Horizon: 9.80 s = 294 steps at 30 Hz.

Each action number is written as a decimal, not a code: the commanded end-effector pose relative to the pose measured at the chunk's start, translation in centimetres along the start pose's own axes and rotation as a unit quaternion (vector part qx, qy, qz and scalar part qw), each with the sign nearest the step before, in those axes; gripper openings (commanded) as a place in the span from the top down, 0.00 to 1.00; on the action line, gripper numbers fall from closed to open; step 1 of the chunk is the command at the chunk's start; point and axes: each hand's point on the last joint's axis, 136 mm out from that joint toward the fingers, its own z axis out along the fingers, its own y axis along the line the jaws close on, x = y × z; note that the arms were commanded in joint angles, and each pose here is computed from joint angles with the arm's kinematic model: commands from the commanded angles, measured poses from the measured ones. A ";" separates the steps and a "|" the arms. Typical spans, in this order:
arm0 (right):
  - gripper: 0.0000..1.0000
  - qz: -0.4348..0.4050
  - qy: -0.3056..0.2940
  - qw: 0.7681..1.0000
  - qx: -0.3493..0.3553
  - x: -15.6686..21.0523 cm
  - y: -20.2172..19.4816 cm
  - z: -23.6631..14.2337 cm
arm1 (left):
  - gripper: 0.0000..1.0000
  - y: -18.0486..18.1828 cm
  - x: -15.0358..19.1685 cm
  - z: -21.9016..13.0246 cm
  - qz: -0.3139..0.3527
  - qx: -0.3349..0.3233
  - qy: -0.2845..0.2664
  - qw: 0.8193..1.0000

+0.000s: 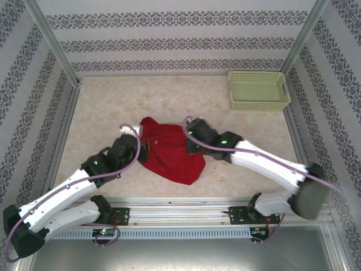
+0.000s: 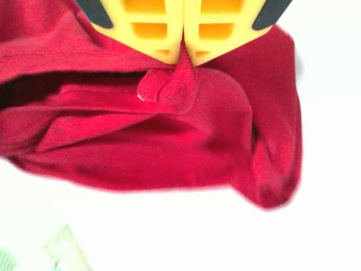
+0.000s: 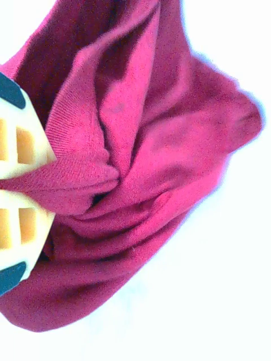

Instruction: Fold the inside-out t-shirt

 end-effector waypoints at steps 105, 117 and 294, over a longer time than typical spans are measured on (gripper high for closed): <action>1.00 0.075 -0.059 0.994 -0.046 -1.7 -4.1 -0.2 | 1.00 1.9 12.5 4.7 0.059 -0.003 0.173 0.983; 1.00 0.042 -0.048 0.984 -0.164 -1.8 1.5 0.9 | 0.35 -5.2 8.3 5.0 0.081 0.115 0.152 0.978; 0.81 0.211 0.046 0.974 0.068 8.3 -7.2 8.3 | 1.00 -11.7 11.0 11.2 0.002 0.179 0.188 0.966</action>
